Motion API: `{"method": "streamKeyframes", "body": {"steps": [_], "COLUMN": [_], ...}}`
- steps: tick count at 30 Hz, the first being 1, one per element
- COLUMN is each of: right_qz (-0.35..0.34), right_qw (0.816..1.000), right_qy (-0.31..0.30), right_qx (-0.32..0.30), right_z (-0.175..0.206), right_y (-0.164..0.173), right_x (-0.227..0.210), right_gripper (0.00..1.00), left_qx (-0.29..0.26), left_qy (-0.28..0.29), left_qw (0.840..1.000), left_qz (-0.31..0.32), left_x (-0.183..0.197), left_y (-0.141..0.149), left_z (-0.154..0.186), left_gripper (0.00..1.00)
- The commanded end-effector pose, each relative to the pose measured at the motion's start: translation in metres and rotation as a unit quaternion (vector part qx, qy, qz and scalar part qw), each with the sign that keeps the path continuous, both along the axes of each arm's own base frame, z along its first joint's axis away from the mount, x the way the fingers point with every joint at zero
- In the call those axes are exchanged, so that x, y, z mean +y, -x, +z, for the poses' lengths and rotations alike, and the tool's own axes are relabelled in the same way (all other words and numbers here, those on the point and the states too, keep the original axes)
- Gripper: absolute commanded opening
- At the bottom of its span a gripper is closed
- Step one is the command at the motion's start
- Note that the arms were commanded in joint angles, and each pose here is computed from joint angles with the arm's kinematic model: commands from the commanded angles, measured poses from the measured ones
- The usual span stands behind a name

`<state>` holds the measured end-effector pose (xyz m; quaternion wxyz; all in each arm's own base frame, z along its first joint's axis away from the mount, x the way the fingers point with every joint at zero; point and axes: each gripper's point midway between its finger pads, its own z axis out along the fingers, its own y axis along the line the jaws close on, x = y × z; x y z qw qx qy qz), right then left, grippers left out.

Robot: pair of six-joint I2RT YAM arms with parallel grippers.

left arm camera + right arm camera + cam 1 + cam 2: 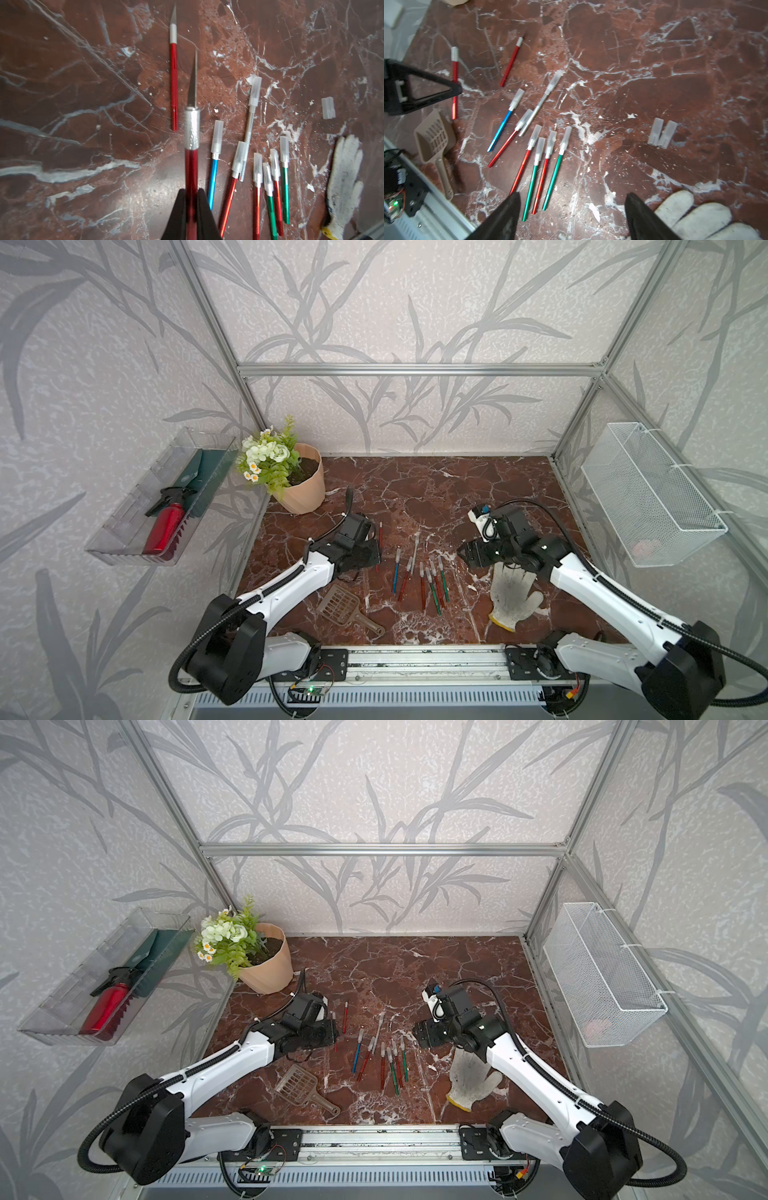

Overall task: Remove protective caps from carving knives
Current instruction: Place the carving knife at the center of the board.

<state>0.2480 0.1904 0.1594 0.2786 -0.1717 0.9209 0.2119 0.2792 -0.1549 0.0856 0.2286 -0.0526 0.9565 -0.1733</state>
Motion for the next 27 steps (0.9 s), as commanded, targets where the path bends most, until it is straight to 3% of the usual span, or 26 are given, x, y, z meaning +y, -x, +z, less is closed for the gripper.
{"method": "streamKeyframes", "body": {"steps": [1, 4, 18, 27], "right_qz": [0.03, 0.038, 0.044, 0.039], "right_qw": [0.999, 0.997, 0.995, 0.996], "right_qy": [-0.045, -0.066, -0.081, -0.077], "right_qx": [-0.007, -0.017, -0.035, -0.037], "right_z": [0.013, 0.019, 0.021, 0.017], "right_y": [0.014, 0.02, 0.028, 0.028], "right_x": [0.015, 0.018, 0.015, 0.013], "right_gripper": [0.9, 1.0, 0.99, 0.99], "left_qx": [0.012, 0.015, 0.055, 0.069], "left_qy": [-0.068, -0.09, -0.145, -0.149], "left_qw": [0.998, 0.996, 0.987, 0.986], "left_qz": [0.008, 0.007, -0.029, -0.04], "left_x": [0.022, 0.028, 0.022, 0.013], "left_y": [-0.005, -0.014, -0.065, -0.083], "left_z": [-0.004, -0.004, -0.023, -0.034], "left_gripper": [0.02, 0.02, 0.01, 0.01]}}
